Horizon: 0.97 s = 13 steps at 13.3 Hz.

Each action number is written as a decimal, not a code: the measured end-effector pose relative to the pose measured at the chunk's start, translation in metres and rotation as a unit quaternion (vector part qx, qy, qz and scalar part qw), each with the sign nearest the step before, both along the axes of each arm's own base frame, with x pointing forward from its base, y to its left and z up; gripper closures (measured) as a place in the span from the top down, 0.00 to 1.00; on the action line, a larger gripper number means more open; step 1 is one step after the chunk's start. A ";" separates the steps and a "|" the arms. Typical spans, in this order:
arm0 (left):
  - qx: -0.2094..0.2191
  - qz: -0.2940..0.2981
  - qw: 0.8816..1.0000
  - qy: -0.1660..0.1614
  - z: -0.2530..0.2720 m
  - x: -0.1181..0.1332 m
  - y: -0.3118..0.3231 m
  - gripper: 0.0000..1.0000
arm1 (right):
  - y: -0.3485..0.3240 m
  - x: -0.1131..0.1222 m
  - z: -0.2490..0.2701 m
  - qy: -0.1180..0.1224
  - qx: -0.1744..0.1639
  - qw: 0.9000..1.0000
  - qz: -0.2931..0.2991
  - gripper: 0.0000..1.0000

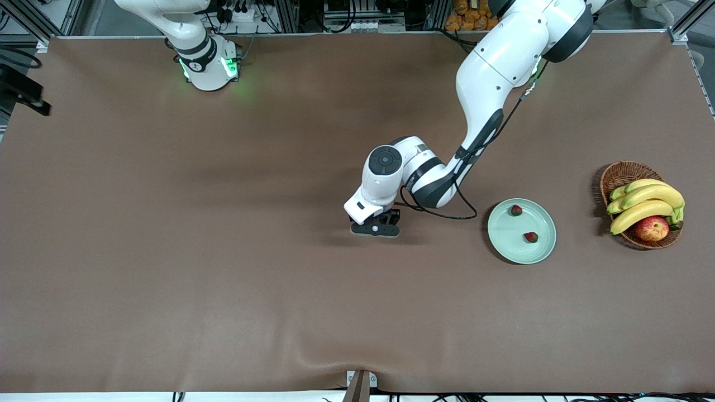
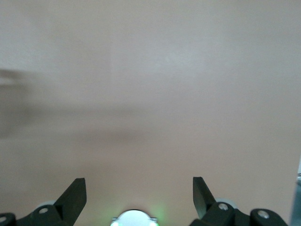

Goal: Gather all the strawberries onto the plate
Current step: 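Grasp the third strawberry with the left gripper while the right arm retracts, then carry the strawberry to the plate with the left gripper and release it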

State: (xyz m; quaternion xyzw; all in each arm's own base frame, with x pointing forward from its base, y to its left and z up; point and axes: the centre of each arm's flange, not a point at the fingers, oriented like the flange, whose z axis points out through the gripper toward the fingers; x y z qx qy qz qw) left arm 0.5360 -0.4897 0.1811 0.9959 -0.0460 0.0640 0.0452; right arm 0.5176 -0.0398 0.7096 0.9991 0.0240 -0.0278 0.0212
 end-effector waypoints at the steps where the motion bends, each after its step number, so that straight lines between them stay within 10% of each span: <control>1: -0.005 -0.002 1.000 -0.003 -0.002 0.000 -0.001 0.71 | -0.005 -0.002 0.002 -0.001 -0.002 1.000 0.002 1.00; 6: -0.008 -0.023 1.000 -0.009 -0.004 0.001 -0.001 0.59 | -0.004 -0.005 0.000 0.009 0.020 1.000 0.005 1.00; 9: -0.009 -0.027 1.000 -0.013 -0.001 0.005 0.000 0.31 | -0.013 -0.006 0.000 0.009 0.038 0.999 -0.004 1.00; 13: -0.015 0.007 0.999 -0.033 0.030 0.042 0.036 0.31 | -0.014 -0.007 0.000 0.010 0.039 0.999 -0.005 1.00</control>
